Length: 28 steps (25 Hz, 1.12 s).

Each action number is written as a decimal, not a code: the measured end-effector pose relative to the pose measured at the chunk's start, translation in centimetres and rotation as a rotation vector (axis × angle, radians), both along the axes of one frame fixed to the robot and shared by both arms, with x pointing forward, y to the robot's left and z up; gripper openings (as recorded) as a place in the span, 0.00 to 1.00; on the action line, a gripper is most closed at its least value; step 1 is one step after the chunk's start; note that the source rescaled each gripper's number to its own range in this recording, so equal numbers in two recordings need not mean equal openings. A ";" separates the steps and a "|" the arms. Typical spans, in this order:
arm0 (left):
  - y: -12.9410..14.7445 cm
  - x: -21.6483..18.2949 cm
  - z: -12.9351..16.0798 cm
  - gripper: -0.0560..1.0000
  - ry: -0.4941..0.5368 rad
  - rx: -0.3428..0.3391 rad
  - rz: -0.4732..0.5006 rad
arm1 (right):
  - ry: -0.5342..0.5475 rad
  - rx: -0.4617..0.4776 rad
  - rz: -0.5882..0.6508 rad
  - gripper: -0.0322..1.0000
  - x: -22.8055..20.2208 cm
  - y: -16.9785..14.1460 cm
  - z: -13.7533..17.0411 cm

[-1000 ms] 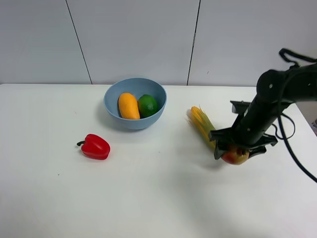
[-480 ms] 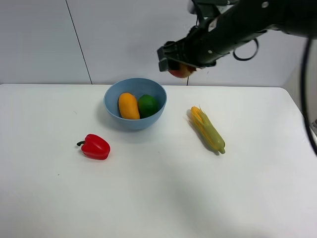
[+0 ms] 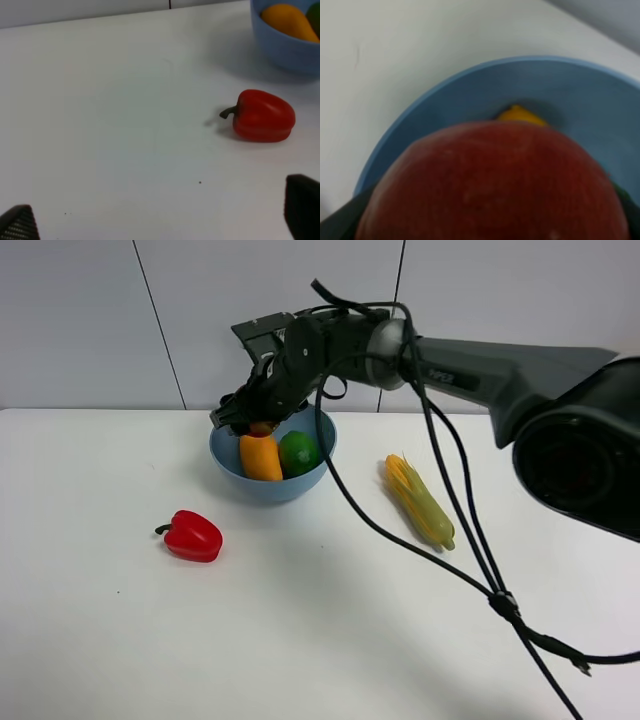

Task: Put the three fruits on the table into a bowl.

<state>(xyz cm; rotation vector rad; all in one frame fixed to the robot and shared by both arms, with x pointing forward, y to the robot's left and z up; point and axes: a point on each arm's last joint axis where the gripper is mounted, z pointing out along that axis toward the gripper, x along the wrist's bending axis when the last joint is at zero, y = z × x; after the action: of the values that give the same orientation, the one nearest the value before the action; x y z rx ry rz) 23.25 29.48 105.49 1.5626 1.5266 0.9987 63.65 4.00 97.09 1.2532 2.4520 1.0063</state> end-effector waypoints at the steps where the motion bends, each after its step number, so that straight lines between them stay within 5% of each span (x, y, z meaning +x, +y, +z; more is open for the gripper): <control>1: 0.0 0.0 0.0 0.99 0.000 0.000 0.000 | -0.002 -0.019 0.020 0.03 0.1 0.2 -0.4; 13: 0.0 0.0 0.0 0.99 -0.001 0.000 0.000 | 0.022 -0.193 0.141 0.04 -0.2 -0.3 -2.4; 14: 0.0 0.0 0.0 0.99 -0.001 0.000 0.000 | 0.023 -0.194 0.141 0.18 -0.2 -0.3 -2.4; 16: 0.0 0.0 0.0 0.99 -0.001 0.000 0.000 | 0.019 -0.190 0.139 0.66 -0.1 -0.3 -2.3; 18: 0.0 0.0 0.0 0.99 -0.001 0.000 0.000 | 0.024 -0.183 0.128 0.88 -0.1 -0.3 -2.2; 24: 0.0 0.0 0.0 0.99 -0.001 0.000 0.000 | 0.043 -0.165 0.107 0.99 -0.3 -0.4 -1.5; 28: 0.0 0.0 0.0 0.99 -0.001 0.000 0.000 | 0.053 -0.113 0.088 0.99 -1.5 -1.0 3.2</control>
<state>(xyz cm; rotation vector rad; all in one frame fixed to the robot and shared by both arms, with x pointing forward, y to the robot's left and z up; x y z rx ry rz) 23.25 29.48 105.50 1.5621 1.5262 0.9992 62.14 2.97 100.27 1.1593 2.5850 0.8523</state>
